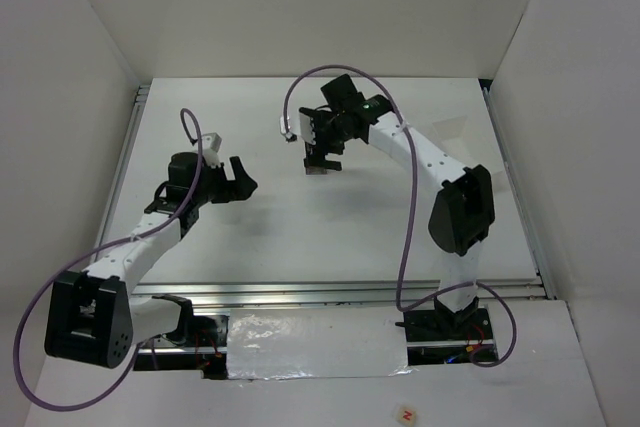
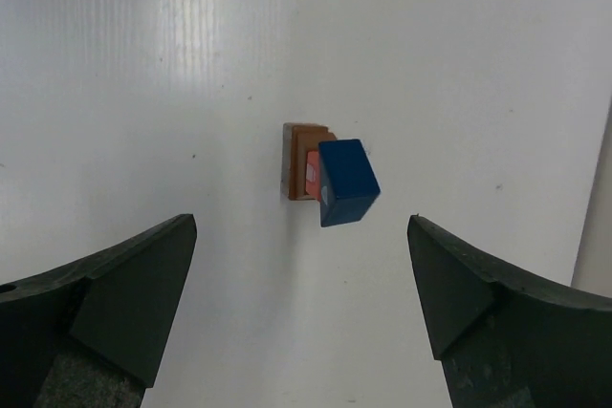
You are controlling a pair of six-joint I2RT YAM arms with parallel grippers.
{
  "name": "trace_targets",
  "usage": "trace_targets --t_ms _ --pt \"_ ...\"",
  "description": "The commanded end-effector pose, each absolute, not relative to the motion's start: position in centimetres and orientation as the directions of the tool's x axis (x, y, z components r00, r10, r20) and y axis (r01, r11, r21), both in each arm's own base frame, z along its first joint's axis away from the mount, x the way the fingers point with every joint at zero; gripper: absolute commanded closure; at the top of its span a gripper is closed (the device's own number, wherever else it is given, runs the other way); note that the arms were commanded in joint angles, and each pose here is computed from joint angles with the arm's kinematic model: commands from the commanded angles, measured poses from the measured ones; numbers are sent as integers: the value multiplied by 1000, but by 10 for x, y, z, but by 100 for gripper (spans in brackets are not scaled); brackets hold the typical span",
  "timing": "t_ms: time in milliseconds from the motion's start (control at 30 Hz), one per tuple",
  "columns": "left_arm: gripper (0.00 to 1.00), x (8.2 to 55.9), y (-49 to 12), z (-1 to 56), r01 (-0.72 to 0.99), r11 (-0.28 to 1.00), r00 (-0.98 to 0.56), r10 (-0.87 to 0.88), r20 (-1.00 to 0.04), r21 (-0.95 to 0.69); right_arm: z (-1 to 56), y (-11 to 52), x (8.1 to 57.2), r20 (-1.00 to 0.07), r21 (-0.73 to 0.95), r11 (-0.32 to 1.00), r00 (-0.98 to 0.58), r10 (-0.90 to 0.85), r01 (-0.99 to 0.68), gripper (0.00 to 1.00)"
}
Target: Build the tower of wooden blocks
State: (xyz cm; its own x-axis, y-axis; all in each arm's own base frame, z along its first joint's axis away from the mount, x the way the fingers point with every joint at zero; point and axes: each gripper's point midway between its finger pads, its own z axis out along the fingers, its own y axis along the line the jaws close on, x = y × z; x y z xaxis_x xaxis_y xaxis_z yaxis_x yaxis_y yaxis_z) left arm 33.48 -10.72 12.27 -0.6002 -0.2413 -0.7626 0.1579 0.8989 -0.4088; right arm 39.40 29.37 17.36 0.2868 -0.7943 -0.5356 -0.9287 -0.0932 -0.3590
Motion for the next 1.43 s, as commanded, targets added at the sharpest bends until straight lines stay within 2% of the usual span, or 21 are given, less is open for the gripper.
trace_targets --t_ms 0,67,100,133,167,200,233,267,333,400,500,533,567,633,667,800,1100,1400 --pt "1 337 -102 149 147 910 -556 -249 -793 -388 249 303 397 -720 -391 130 214 -660 -911 0" --pt "1 337 -95 160 109 918 -540 -267 -799 -381 280 295 399 -811 -329 294 109 -574 -897 0" --pt "1 334 -92 166 97 922 -535 -268 -801 -374 286 285 393 -857 -240 413 -7 -515 -878 0" --pt "1 333 -91 170 90 923 -530 -274 -803 -374 301 283 401 -895 -232 480 -7 -445 -846 0" --pt "1 331 -90 174 76 917 -524 -297 -799 -391 283 267 402 -906 -166 546 -91 -413 -821 0" --pt "1 328 -87 180 64 917 -514 -308 -800 -395 301 258 394 -939 -81 630 -152 -308 -772 0" --pt "1 327 -85 186 55 916 -504 -319 -803 -398 311 253 400 -963 -53 685 -145 -229 -727 0" --pt "1 324 -81 187 16 914 -506 -342 -792 -405 286 238 399 -955 2 744 -223 -197 -668 0" --pt "1 322 -76 192 -20 916 -503 -356 -787 -402 290 224 387 -954 126 801 -292 -62 -585 0" --pt "1 319 -75 194 -54 902 -491 -397 -775 -428 264 208 376 -924 197 842 -382 -11 -502 0" --pt "1 314 -75 195 -71 887 -490 -429 -759 -455 234 168 359 -867 269 925 -487 110 -269 0" --pt "1 312 -70 190 -126 882 -489 -453 -745 -454 235 149 353 -858 303 939 -474 196 -160 0" --pt "1 310 -65 188 -158 879 -486 -465 -740 -449 208 139 341 -832 303 946 -516 204 -114 0" --pt "1 306 -59 188 -200 874 -475 -482 -736 -443 202 117 327 -810 366 931 -490 322 7 0" --pt "1 302 -60 188 -212 866 -476 -496 -726 -453 178 109 315 -784 378 925 -516 346 47 0" --pt "1 292 -63 186 -221 854 -475 -516 -713 -471 181 97 289 -778 463 884 -448 440 64 0" --pt "1 276 -50 183 -284 844 -417 -537 -734 -455 185 54 264 -823 437 880 -313 475 188 0" --pt "1 277 -54 183 -269 850 -427 -527 -735 -453 195 45 257 -829 457 866 -258 497 202 0"
